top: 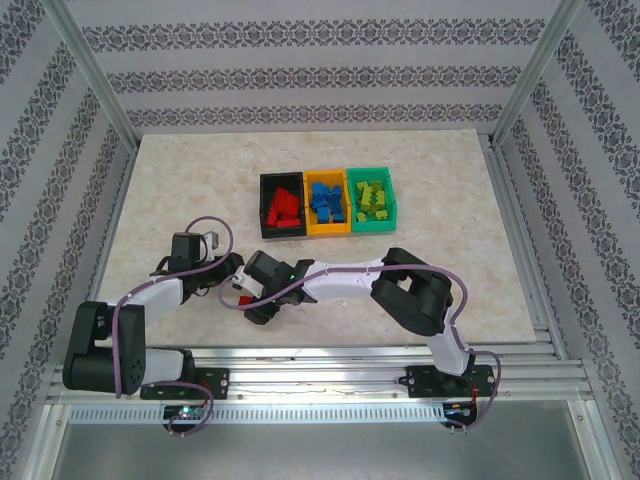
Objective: Sort the legos into containers by color
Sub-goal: Pick up the lego from the bottom-center of the table.
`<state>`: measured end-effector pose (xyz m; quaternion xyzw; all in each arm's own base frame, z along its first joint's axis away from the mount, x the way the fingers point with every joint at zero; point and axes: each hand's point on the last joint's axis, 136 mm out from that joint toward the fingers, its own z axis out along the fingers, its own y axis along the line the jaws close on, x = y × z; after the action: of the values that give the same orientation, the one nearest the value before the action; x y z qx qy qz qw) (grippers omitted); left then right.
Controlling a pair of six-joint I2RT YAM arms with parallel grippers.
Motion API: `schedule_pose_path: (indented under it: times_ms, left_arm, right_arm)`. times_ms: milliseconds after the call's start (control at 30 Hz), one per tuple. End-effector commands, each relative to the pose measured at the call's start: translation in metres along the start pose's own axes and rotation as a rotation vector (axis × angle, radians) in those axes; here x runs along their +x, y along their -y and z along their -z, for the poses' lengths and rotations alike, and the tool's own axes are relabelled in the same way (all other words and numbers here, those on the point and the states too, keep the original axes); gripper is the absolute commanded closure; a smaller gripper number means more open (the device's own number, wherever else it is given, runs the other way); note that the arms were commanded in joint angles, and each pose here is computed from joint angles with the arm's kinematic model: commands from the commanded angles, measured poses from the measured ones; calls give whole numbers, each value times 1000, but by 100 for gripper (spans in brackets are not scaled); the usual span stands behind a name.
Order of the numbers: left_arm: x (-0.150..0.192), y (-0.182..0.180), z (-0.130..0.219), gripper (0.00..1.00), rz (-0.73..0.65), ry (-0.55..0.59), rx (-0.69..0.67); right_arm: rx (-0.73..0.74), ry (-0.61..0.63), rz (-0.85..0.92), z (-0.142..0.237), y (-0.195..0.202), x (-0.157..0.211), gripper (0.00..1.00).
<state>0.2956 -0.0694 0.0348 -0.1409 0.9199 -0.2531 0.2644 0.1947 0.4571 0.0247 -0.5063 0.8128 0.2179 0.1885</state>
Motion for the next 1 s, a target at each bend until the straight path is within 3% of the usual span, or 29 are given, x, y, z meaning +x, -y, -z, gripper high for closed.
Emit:
schedule_pose_path:
  times_ms: [0, 167, 467, 667, 967]
  left_arm:
    - [-3, 1, -1, 40, 14, 14, 27]
    - [-2, 1, -2, 39, 19, 8, 34]
    - [-3, 2, -2, 39, 20, 7, 42]
    - [-2, 2, -2, 39, 20, 5, 47]
    - [-2, 3, -3, 39, 21, 2, 52]
  right_arm:
    - [25, 0, 8, -4, 2, 0, 55]
    - [26, 27, 3, 5, 2, -4, 68]
    - [28, 190, -60, 56, 18, -35, 69]
    - [83, 349, -151, 108, 60, -58, 69]
    - [297, 532, -373, 167, 142, -87, 68]
